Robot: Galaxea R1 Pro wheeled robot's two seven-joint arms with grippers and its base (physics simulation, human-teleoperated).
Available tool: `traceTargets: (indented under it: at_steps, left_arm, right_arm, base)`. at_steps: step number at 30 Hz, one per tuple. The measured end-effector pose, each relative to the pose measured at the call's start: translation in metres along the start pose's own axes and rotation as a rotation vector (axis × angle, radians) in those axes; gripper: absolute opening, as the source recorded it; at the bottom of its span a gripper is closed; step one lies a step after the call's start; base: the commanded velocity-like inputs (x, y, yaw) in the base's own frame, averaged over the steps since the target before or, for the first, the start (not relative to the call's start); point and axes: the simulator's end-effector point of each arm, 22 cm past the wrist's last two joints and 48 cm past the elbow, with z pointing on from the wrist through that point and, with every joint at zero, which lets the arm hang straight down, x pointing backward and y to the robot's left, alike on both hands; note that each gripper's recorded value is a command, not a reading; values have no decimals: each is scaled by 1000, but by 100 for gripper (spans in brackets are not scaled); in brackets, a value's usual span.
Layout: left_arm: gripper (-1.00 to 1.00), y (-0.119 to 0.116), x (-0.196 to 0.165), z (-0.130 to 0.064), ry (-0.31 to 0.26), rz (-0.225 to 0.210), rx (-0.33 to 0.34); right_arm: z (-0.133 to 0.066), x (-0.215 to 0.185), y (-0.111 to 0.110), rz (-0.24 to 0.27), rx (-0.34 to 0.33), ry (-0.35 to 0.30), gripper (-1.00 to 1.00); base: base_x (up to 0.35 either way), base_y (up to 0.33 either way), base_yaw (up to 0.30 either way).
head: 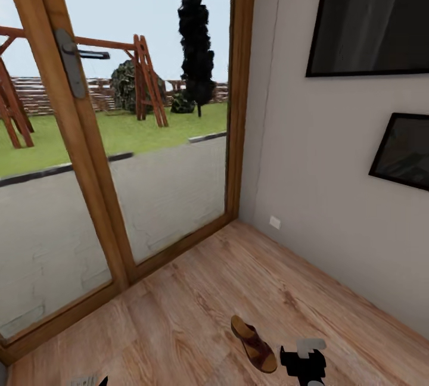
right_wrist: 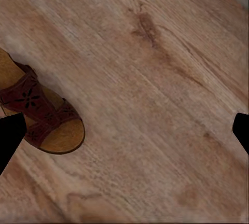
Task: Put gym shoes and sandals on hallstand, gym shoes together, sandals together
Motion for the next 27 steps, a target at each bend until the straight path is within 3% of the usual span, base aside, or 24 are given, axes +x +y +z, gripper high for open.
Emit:
traceTargets:
  at_steps: [7,27]
  left_arm:
    - [100,0,0,0,0,0,0]
    - [100,0,0,0,0,0,0]
  right_arm:
    - [0,0,0,1,1,0,100]
    - [0,-1,3,2,-2,-1,100]
  base:
    - [0,0,-218]
    - [0,0,-34]
